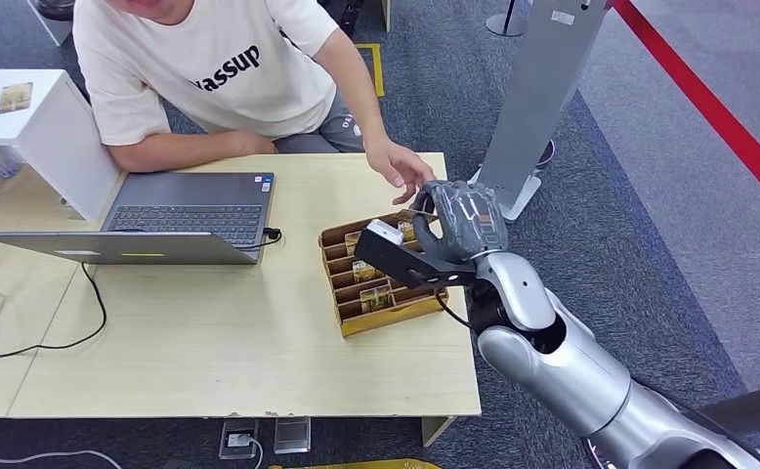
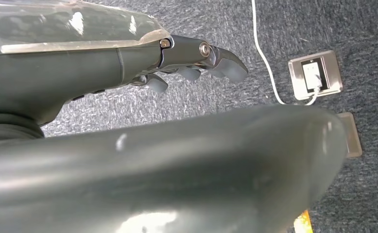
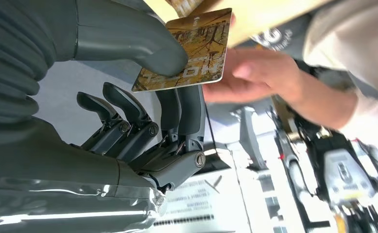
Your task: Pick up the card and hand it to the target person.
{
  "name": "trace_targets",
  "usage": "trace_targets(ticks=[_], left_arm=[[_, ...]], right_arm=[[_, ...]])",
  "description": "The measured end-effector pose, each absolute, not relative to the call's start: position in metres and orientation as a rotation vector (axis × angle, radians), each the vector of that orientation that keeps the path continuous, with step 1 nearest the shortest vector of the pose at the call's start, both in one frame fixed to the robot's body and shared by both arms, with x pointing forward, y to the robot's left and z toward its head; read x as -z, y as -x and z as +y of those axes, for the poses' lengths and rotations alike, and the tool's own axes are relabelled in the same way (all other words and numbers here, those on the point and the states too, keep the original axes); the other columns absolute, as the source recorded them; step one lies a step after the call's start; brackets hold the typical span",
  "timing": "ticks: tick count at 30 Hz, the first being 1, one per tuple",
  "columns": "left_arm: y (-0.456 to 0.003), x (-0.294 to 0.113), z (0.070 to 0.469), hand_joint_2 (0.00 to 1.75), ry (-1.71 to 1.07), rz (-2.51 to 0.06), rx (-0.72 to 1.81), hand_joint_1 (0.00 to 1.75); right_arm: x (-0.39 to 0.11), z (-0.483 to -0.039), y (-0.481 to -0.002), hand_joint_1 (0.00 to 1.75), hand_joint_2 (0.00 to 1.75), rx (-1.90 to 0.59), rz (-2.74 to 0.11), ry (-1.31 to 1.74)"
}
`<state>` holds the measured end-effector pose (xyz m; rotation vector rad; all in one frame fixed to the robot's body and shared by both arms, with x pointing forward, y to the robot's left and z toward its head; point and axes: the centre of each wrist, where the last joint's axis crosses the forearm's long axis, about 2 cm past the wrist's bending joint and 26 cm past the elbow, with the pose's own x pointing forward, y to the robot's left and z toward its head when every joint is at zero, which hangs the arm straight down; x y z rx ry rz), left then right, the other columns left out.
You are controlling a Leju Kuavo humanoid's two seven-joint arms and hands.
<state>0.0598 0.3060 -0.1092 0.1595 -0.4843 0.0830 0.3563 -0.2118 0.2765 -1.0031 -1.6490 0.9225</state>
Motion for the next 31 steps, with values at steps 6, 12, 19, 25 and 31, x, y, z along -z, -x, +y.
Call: trace_targets(ticks=[6, 12, 19, 25, 31], left_arm=[[-0.060, 0.109, 0.306, 0.00, -0.152, -0.493, -0.079, 0.00], [-0.061, 0.109, 0.306, 0.00, -0.137, -0.509, -0.068, 0.00], [-0.061, 0.109, 0.305, 0.00, -0.125, -0.519, -0.063, 0.00], [-0.061, 0.109, 0.305, 0.00, -0.124, -0.520, -0.055, 0.00], [-0.061, 0.109, 0.305, 0.00, -0.126, -0.522, -0.058, 0.00]], right_arm=[[-0.289, -0.211, -0.346, 1.73, 1.75, -0.864, -1.841, 1.023], [-0.279, -0.216, -0.352, 1.73, 1.75, -0.813, -2.046, 0.989], [-0.252, -0.221, -0.365, 1.73, 1.75, -0.778, -2.121, 0.869], [-0.222, -0.225, -0.367, 0.00, 1.75, -0.685, -2.089, 0.646], [-0.197, -0.229, -0.359, 0.00, 1.75, -0.458, -2.035, 0.318]])
